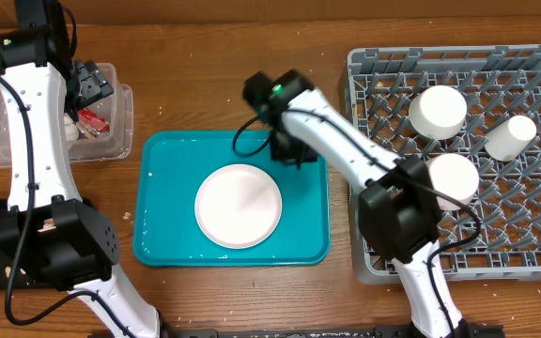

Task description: Sort waste into correct bins and load items into the dishwasher

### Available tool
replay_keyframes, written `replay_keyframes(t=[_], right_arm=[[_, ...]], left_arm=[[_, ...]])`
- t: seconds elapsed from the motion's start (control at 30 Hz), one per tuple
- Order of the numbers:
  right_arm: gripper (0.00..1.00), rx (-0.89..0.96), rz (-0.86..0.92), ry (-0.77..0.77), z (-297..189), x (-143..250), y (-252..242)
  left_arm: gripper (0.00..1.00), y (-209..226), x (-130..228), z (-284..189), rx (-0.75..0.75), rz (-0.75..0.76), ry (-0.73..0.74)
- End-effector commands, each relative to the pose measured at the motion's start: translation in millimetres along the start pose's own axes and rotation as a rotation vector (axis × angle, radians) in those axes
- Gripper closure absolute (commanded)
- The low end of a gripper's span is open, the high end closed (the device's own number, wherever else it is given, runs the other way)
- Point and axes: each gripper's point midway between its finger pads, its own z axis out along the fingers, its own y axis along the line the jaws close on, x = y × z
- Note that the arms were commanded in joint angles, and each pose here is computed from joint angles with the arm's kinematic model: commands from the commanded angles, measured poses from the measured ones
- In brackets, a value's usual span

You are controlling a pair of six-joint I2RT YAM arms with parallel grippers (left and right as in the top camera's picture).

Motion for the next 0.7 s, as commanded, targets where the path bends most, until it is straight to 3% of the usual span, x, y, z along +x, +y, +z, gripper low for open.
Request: replay_keyframes(t=[0.0, 0.13, 0.3, 0.37, 0.43, 0.5, 0.67], right_arm=[[0.79, -0.085, 0.020, -0.023, -20, -9, 8], [0.78, -0.325, -0.160, 0.031, -37, 10, 57], [0.78, -0.379, -0.267, 0.008, -45, 31, 99], [0.71, -0.393, -0.345, -0.020, -49, 44, 120], [0.55, -0.404, -0.404, -0.043, -52, 56, 140], [0.47, -0.412, -0.455, -0.055, -54, 72, 158], [0.41, -0.416, -0.507, -0.049, -58, 104, 182]], left_arm=[[0.00, 3, -5, -15, 0.003, -0.027, -0.039], [0.00, 3, -5, -15, 0.003, -0.027, -0.038], [0.00, 3, -5, -15, 0.003, -0.027, -0.038], [0.00, 3, -5, -15, 0.003, -0.027, -0.038], [0.00, 3, -5, -15, 0.003, -0.027, -0.038], [0.00, 3, -5, -15, 0.003, -0.027, -0.039], [0.00, 3, -5, -15, 0.003, -0.027, -0.039]])
